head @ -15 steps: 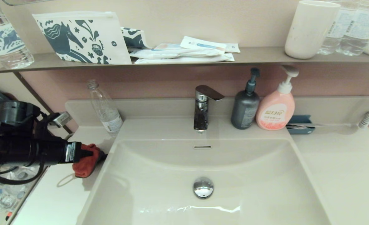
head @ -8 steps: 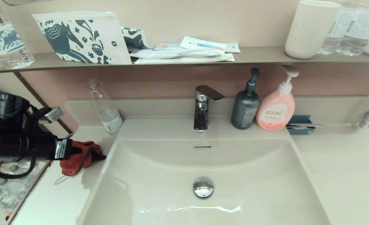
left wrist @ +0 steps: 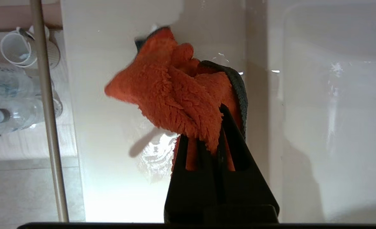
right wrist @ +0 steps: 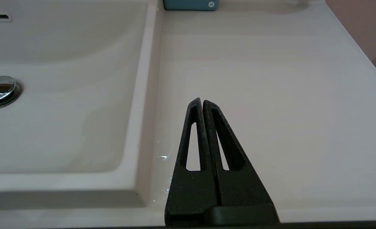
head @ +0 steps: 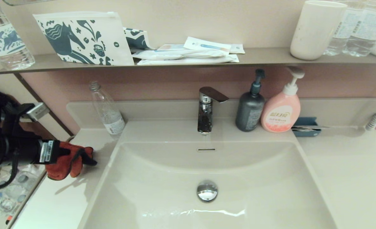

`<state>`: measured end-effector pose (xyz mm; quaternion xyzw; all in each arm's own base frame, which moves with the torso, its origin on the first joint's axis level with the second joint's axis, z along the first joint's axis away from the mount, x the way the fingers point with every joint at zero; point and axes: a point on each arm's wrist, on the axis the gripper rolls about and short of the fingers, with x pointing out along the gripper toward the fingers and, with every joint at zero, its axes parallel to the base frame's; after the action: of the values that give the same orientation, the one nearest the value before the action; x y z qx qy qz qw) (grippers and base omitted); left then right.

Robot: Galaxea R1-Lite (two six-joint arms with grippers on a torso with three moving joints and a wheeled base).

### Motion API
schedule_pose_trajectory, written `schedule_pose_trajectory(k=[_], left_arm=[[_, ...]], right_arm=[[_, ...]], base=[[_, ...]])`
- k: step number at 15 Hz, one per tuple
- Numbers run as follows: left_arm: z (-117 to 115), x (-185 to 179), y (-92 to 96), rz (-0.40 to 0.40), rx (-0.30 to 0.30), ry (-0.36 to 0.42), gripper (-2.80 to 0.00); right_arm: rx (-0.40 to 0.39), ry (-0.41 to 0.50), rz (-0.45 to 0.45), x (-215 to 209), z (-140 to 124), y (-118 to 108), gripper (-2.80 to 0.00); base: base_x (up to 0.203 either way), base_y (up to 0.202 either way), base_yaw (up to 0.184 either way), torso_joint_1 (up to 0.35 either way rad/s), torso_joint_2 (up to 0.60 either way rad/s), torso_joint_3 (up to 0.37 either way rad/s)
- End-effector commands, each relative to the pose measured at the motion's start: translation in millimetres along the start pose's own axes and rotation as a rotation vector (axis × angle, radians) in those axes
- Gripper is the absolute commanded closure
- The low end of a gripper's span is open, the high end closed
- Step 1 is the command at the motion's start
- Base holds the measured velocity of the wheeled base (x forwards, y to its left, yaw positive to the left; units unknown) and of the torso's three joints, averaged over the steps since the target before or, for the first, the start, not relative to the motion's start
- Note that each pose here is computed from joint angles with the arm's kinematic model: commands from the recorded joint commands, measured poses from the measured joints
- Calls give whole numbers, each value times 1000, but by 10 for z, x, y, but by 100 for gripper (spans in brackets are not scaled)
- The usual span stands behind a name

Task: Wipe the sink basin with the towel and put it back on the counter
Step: Wipe the sink

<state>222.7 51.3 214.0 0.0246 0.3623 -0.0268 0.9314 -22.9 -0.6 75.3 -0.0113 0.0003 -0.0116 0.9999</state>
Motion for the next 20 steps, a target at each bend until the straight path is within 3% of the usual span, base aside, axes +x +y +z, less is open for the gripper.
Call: schedule_pose_trajectory(k=[1,7,14,15,20], left_arm=[[8,-175,-59,6,16,-47,0],[35,-177,-231,-17,-18,-58,0],[70,-133,-230,-17,-31,-77,0],[77,-122,-222,-15,-31,-81,-280],[83,-20,-129,10,-27,-72,-280]], right_arm=[[0,0,0,0,4,0,0],[0,0,0,0,5,0,0],[0,1,0,1,0,0,0],[0,1,0,1,1,0,0],[0,1,0,1,0,0,0]], base=[[0,0,0,0,0,0],[0,0,0,0,0,0],[0,0,0,0,0,0],[0,0,0,0,0,0],[0,0,0,0,0,0]])
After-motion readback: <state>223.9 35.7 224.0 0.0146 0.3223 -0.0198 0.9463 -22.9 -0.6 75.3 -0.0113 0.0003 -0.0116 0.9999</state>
